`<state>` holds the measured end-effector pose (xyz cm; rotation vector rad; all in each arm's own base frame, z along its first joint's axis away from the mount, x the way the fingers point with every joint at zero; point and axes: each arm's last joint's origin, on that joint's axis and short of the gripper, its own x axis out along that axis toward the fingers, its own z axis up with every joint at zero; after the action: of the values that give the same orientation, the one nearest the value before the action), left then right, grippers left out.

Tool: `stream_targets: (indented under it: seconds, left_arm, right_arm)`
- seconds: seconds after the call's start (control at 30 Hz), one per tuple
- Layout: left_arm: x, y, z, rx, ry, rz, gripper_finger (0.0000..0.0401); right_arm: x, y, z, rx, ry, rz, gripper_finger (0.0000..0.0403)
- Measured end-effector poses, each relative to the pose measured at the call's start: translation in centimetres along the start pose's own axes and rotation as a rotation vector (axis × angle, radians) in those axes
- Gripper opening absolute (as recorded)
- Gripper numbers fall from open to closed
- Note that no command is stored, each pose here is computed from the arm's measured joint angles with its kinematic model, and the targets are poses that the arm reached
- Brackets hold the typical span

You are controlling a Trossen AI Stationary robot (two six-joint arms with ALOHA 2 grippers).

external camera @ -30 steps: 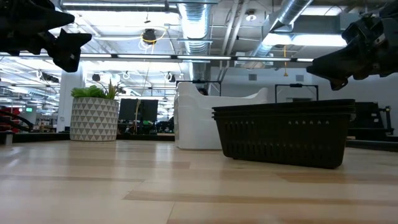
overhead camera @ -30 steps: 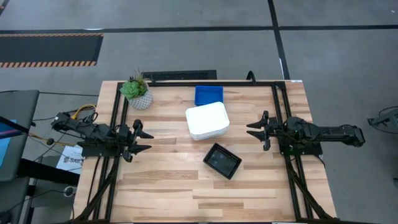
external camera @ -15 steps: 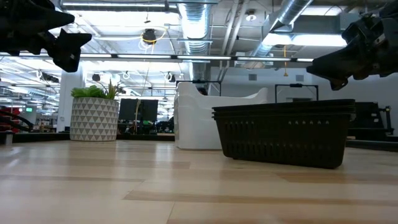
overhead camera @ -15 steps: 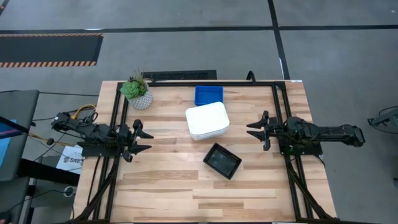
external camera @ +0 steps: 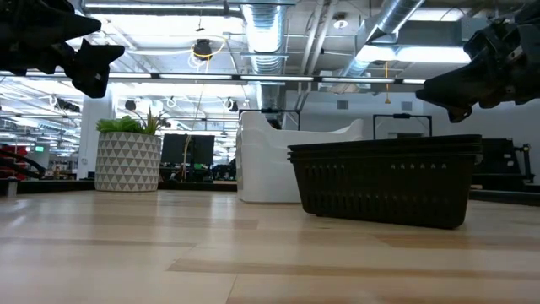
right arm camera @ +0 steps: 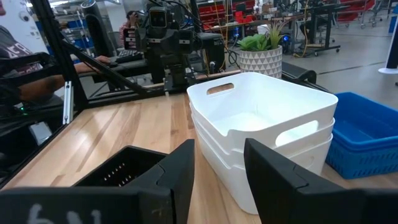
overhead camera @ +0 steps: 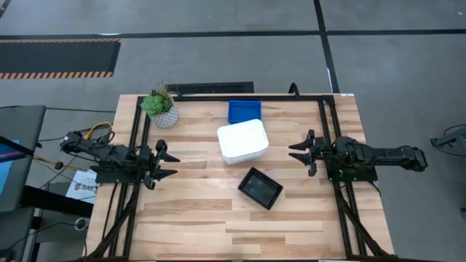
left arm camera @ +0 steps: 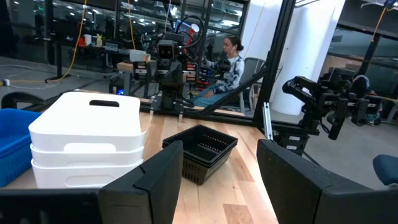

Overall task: Stack baskets by color
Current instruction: Return to Home Position

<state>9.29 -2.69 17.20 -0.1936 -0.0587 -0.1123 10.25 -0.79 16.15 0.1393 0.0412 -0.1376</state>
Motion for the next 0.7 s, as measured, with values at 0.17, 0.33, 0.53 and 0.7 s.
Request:
stream_targets:
  seconds: [0.17, 0.33, 0.53, 0.7]
  left_arm:
    - [0.0, 0.0, 0.01, 0.0, 0.0, 0.0, 0.0197]
    - [0.0, 0.0, 0.01, 0.0, 0.0, 0.0, 0.0197]
    - [0.0, 0.0, 0.0, 0.0, 0.0, 0.0, 0.0197]
    - [0.0, 0.0, 0.01, 0.0, 0.0, 0.0, 0.0197]
  right_arm:
    - [0.0, 0.0, 0.0, 0.0, 0.0, 0.0, 0.0161]
    - [0.0, 0.0, 0.0, 0.0, 0.0, 0.0, 0.0161]
    - [0.0, 0.0, 0.0, 0.0, 0.0, 0.0, 0.0164]
    - [0.0, 0.0, 0.0, 0.0, 0.0, 0.0, 0.0162]
